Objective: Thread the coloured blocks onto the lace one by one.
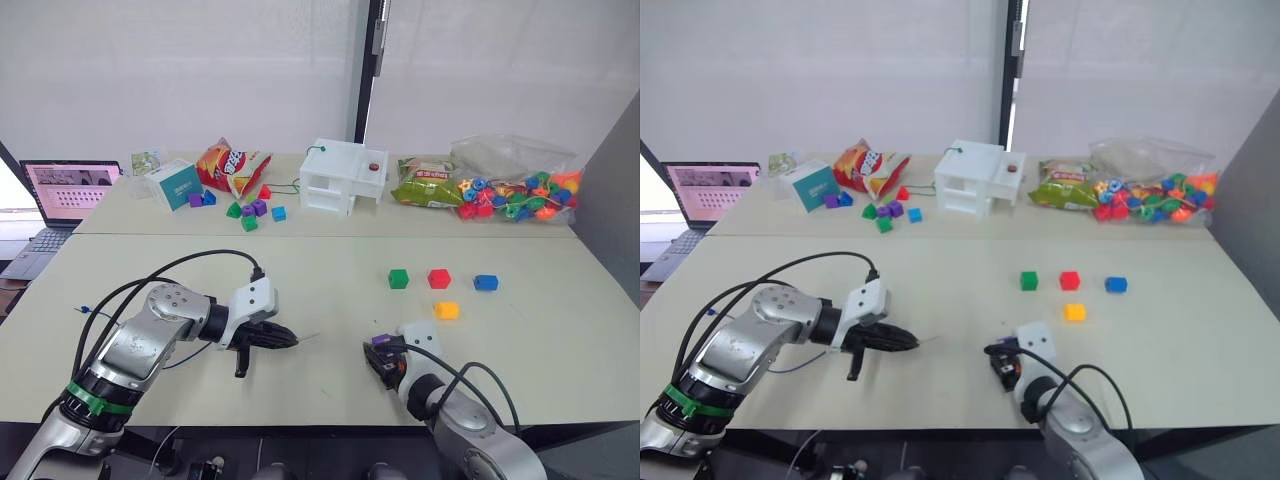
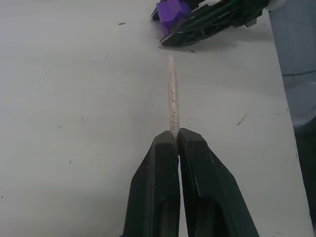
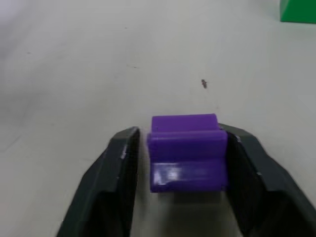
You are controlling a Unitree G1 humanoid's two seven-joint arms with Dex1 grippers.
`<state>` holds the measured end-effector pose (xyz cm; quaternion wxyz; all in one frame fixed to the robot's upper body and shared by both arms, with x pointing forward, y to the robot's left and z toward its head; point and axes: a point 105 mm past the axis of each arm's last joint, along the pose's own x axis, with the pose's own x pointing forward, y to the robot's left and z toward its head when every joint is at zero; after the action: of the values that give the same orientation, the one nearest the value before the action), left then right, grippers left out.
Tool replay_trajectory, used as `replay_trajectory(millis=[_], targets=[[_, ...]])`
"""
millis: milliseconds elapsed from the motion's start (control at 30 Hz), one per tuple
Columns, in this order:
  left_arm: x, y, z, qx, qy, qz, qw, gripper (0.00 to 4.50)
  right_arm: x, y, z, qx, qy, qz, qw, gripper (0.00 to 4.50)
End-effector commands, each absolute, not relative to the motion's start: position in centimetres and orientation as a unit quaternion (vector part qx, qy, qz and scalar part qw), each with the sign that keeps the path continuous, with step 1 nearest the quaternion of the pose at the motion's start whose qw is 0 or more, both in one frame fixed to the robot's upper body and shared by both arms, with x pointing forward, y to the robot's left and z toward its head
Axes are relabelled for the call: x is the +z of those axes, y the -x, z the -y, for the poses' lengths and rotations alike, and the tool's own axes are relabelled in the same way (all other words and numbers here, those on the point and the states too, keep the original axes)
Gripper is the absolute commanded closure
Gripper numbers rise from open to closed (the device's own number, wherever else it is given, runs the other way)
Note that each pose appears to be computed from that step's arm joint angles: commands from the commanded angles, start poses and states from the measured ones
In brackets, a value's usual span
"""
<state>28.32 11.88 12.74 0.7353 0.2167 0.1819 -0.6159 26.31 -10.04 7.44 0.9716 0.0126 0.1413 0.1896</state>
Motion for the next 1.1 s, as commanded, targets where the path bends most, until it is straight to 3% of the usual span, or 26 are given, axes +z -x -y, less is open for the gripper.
replay_trajectory(millis=[33,100,267,333,533,633,733,1000,1100], targets=[[13.4,-27.7,-11.6,-0.623,-0.219,-0.17,0.731,4.5,9.3,-26.1,10.6,0.2,-0.018,-0.115,0.973,0.53],[13.3,-27.6,-11.7,-0.622,-0.217,-0.172,0.733,4.5,10.9,-25.7,10.9,0.237,-0.006,-0.1,0.966,0.05],[13.1,-27.4,-11.9,-0.621,-0.215,-0.175,0.733,4.5,13.0,-25.0,11.4,0.341,0.039,-0.1,0.934,0.05],[12.9,-27.2,-11.8,-0.622,-0.216,-0.176,0.732,4.5,13.6,-25.0,11.8,0.426,0.07,-0.107,0.896,0.05],[12.7,-26.9,-11.8,-0.625,-0.221,-0.177,0.727,4.5,13.1,-26.7,12.8,0.563,0.17,-0.137,0.797,0.05],[12.6,-26.7,-11.9,-0.626,-0.226,-0.178,0.725,4.5,12.5,-28.5,13.3,0.582,0.217,-0.138,0.772,0.05],[12.6,-26.2,-11.8,-0.628,-0.226,-0.178,0.723,4.5,11.5,-29.4,13.3,0.625,0.275,-0.145,0.716,0.05],[12.7,-25.6,-11.5,-0.628,-0.225,-0.177,0.724,4.5,10.6,-30.5,14.2,0.665,0.301,-0.156,0.665,0.05],[12.7,-25.5,-11.2,-0.632,-0.228,-0.176,0.72,4.5,10.5,-30.6,14.1,0.67,0.297,-0.146,0.665,0.81]])
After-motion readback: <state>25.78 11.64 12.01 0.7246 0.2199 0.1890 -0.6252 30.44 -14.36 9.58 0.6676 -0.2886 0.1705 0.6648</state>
